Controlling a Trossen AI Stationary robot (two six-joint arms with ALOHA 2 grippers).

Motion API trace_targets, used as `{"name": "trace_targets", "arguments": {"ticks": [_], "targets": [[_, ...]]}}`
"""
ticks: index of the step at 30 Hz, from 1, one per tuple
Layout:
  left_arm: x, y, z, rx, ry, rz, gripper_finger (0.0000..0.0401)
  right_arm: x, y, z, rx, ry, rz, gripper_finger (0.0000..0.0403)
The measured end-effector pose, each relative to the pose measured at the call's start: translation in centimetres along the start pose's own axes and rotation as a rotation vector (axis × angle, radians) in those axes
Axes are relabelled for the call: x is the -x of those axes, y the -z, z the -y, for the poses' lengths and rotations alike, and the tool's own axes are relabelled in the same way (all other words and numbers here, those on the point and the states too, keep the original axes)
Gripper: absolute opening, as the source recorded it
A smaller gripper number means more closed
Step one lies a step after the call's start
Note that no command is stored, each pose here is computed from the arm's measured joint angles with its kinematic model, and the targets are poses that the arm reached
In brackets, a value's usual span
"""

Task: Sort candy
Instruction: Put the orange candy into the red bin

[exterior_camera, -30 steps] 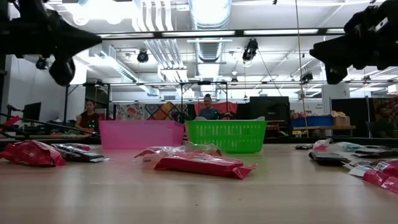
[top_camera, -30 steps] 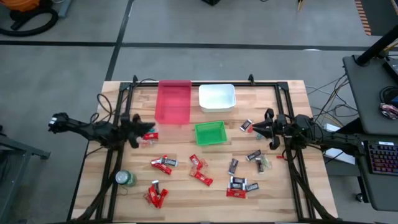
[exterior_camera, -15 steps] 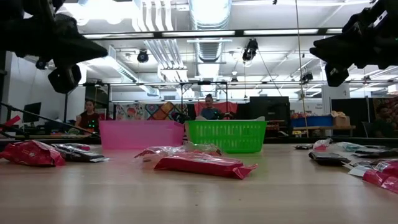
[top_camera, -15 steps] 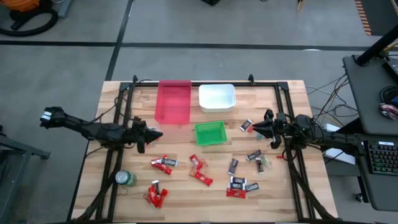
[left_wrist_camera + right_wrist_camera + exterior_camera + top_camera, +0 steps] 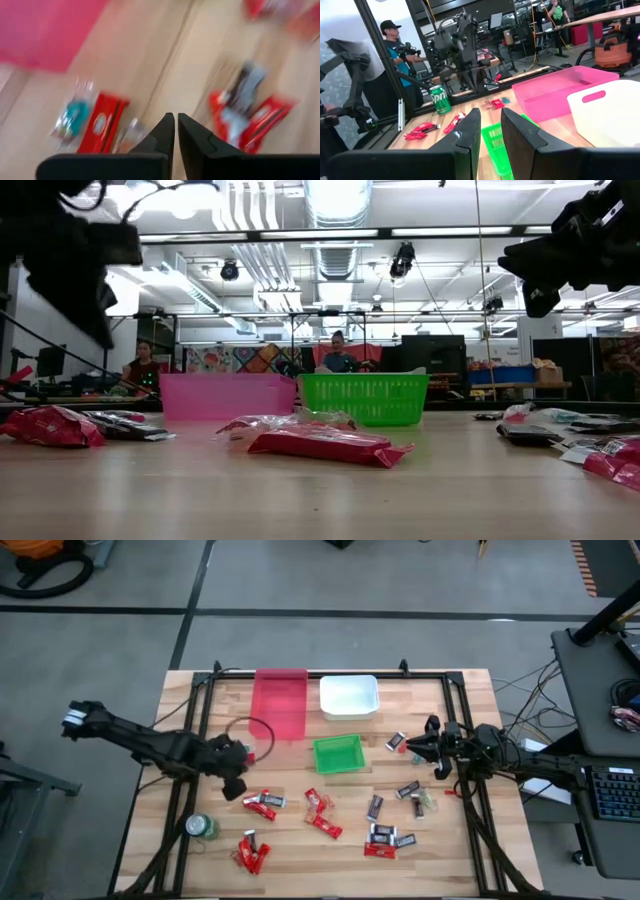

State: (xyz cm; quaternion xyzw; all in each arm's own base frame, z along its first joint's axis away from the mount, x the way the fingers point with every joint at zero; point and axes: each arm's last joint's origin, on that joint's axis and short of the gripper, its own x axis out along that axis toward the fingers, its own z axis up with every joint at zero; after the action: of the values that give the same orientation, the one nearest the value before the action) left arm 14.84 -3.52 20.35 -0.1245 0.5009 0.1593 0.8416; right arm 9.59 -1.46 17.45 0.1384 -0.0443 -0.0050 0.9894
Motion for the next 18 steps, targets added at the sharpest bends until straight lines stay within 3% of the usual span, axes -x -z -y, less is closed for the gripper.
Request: {"name": "trace_targets", "arguments": {"ticks": [4, 11, 18], "targets": [[-1.6, 0.2, 0.5, -0.073, -0.075, -0.130, 0.0053, 0.0, 0.0, 0.0, -0.009, 0.000, 0.000, 0.0070], [-3.7, 0.6, 0.8, -0.095, -0.190, -0.249, 0.0142, 0.0, 0.0, 0.0, -0.011, 0.000, 0.000, 0.0070], [-5.5, 1.1, 0.7, -0.062, -0.299, -0.311, 0.0146, 0.0, 0.0, 0.0, -0.012, 0.000, 0.000, 0.0070]]}}
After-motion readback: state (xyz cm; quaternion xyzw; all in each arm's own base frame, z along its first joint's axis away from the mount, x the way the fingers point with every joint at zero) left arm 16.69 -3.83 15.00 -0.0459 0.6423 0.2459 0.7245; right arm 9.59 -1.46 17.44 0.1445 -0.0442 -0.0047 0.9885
